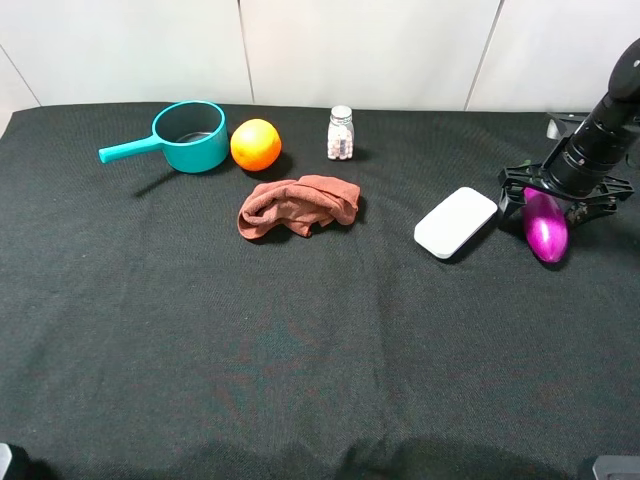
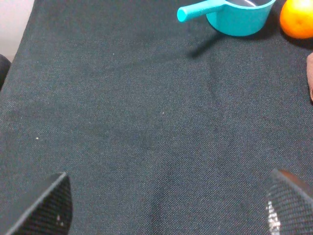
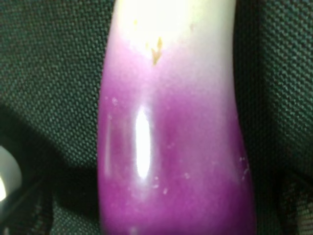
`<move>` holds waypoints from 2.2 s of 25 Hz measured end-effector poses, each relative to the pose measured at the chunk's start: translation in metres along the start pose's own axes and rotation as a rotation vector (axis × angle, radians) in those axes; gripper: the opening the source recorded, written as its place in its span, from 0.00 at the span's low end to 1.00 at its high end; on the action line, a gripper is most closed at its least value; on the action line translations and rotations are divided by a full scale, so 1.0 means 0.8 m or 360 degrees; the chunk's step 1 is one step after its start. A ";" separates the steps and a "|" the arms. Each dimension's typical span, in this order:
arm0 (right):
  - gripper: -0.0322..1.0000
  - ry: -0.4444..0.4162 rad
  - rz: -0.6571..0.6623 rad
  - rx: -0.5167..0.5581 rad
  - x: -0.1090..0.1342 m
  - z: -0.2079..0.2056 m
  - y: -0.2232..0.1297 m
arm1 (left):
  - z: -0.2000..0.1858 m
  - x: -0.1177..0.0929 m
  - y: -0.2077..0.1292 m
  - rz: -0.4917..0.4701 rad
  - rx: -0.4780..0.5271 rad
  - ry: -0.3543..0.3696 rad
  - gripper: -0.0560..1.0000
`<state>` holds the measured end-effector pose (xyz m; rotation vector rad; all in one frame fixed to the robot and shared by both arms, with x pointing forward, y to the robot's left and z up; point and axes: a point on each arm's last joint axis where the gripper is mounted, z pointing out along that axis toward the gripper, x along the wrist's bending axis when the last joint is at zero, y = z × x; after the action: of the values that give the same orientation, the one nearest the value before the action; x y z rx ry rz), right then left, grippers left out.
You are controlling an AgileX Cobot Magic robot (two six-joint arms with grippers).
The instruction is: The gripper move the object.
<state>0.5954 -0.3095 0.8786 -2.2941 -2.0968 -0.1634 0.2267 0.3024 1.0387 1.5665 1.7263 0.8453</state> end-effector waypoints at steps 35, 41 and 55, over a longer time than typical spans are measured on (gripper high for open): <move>0.70 -0.0185 -0.0007 -0.0532 0.001 -0.256 -0.147 | 0.000 0.000 0.000 0.0000 0.0000 0.0000 0.84; 0.70 -0.0174 0.0037 -0.0712 -0.002 -0.250 -0.221 | 0.000 0.000 0.000 0.0000 0.0000 0.0000 0.84; 0.70 -0.0152 -0.0011 -0.1291 -0.007 -0.242 -0.384 | 0.000 0.000 0.000 0.0000 0.0000 0.0000 0.84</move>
<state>0.2784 -0.3044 1.0554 -2.7039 -2.3811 -1.1078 0.2267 0.3024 1.0387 1.5665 1.7263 0.8453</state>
